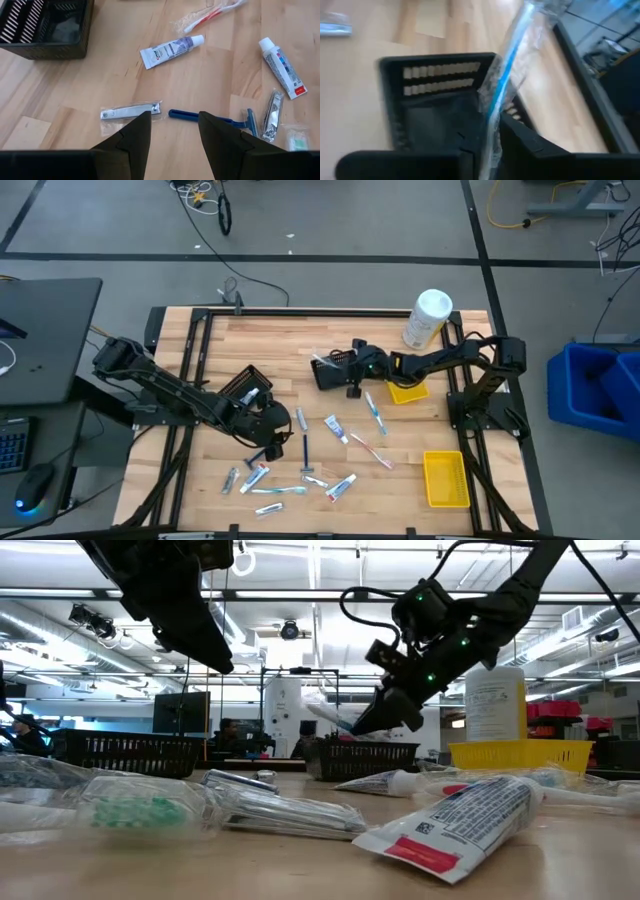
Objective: Pick & Place Travel size toiletries
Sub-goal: Put the blue toothbrush into the top black basket, then put the blue razor into the top yellow basket
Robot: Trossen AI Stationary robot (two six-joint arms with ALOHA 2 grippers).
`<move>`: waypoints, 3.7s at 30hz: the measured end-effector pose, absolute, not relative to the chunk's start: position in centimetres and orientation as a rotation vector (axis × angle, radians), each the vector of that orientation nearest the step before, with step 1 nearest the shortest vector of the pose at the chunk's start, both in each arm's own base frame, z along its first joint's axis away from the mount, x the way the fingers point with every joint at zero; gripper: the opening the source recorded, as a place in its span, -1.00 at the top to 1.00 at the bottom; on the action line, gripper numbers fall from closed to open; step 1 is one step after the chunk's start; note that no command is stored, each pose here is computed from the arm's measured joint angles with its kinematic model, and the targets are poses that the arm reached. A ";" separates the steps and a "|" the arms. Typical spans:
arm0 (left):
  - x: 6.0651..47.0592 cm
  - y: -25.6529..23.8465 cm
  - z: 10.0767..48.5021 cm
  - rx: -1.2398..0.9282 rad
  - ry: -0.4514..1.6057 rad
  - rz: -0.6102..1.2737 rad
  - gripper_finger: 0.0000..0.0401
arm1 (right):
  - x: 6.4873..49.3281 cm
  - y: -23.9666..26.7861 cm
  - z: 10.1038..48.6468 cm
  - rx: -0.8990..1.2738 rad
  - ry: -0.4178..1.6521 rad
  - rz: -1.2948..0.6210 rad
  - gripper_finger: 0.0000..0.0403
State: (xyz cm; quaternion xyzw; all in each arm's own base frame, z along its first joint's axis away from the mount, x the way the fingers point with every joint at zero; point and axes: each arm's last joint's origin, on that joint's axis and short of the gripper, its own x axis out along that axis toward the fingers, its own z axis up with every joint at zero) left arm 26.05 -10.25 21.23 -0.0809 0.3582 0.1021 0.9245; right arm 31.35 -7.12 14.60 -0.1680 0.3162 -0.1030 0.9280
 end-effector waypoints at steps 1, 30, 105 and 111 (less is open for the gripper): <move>26.0 -10.2 21.2 -0.168 0.734 0.212 0.13 | 31.4 -7.1 14.6 -0.346 0.646 -0.211 0.57; 26.0 -10.2 21.2 -0.171 0.732 0.216 0.13 | 31.1 -1.4 17.4 -0.193 0.562 -0.145 -0.19; 27.2 -10.1 22.8 0.047 0.511 0.319 0.13 | 28.5 11.2 14.6 0.127 0.642 -0.195 -0.29; 27.2 -10.1 22.8 0.005 0.511 0.311 0.13 | 28.5 11.1 14.7 0.122 0.640 -0.196 -0.28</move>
